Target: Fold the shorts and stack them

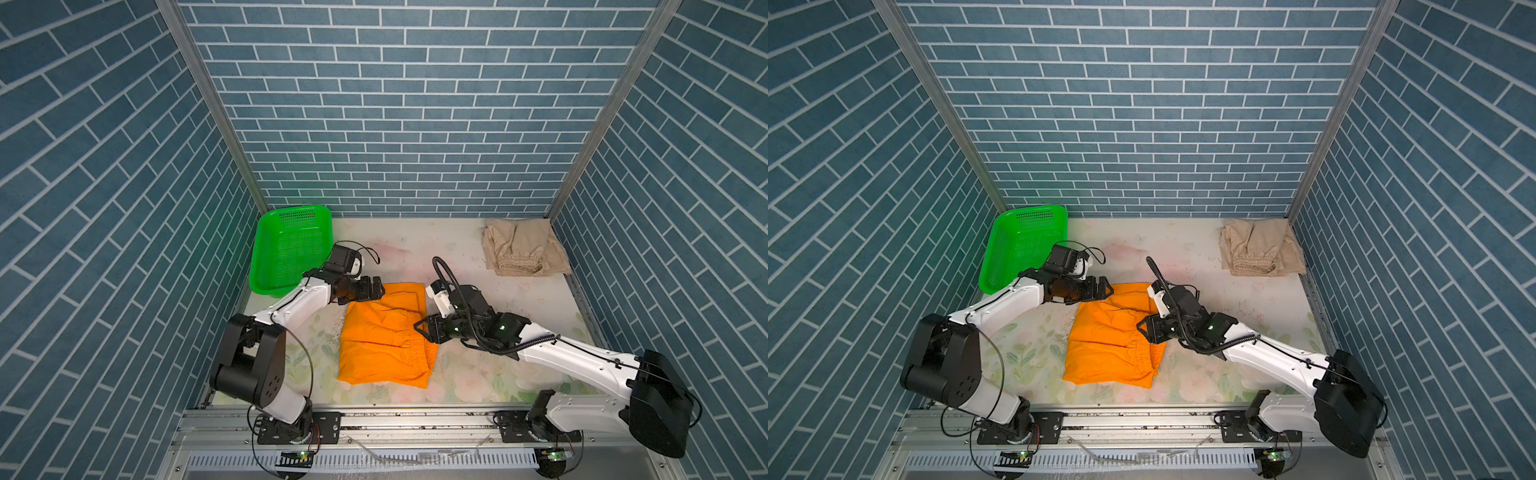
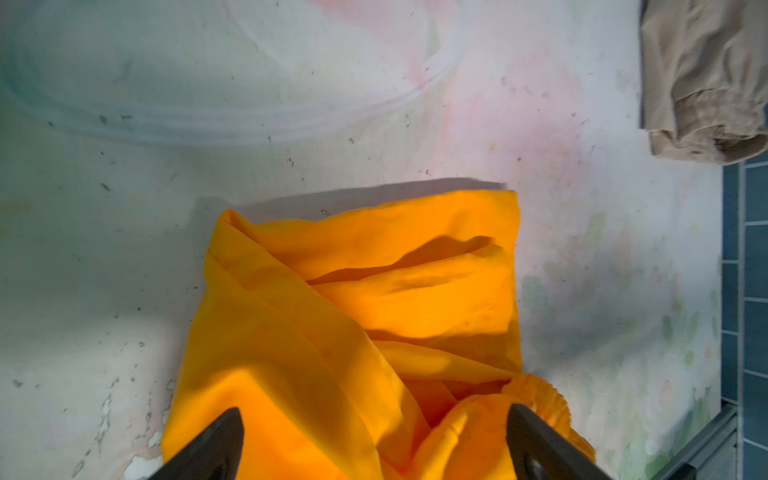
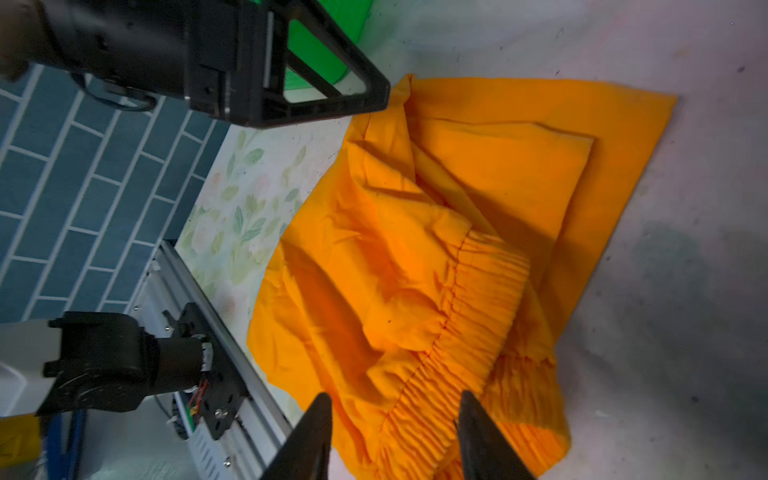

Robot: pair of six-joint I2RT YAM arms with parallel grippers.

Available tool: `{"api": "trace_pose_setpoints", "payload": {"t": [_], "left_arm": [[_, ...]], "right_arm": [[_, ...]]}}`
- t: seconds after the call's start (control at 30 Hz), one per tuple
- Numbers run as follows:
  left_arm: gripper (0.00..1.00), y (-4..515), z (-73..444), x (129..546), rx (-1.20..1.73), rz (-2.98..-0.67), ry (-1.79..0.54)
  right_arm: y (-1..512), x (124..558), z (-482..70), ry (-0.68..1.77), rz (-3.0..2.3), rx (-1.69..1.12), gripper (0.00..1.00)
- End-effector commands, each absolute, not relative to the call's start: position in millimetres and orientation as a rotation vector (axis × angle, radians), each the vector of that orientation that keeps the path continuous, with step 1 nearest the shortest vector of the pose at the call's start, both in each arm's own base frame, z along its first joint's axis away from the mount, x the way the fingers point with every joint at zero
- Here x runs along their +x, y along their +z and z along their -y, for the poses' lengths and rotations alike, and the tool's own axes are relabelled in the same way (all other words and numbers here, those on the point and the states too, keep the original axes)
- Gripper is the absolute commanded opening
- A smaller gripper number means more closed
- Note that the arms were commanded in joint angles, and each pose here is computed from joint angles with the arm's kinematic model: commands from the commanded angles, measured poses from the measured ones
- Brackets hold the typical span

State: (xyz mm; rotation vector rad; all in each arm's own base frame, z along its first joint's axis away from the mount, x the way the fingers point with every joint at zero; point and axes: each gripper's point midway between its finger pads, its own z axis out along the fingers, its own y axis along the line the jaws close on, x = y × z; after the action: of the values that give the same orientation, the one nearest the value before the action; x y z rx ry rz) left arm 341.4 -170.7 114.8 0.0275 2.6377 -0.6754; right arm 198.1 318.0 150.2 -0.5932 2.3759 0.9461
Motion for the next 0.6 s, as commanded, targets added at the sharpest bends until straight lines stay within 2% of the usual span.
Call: {"api": "trace_pose_setpoints", "payload": {"t": [0.0, 0.23, 0.37, 0.57], "left_arm": [[1.00, 139, 171, 334, 0.034, -2.596, -0.717], [1.00, 126, 178, 325, 0.002, -2.564, -0.815], [1.00, 113, 182, 332, 0.007, -2.558, -0.834], [1.00, 86, 182, 344, 0.033, -2.603, -0.781]], "right_arm": [[149, 215, -336, 0.917, -2.337, -0.658, 0.41], [105, 247, -360, 1.007, -2.360, -0.662, 0.42], [68, 254, -355, 1.037, -2.445, -0.642, 0.37], [66, 258, -346, 1.047, -2.479, -0.589, 0.36]]}}
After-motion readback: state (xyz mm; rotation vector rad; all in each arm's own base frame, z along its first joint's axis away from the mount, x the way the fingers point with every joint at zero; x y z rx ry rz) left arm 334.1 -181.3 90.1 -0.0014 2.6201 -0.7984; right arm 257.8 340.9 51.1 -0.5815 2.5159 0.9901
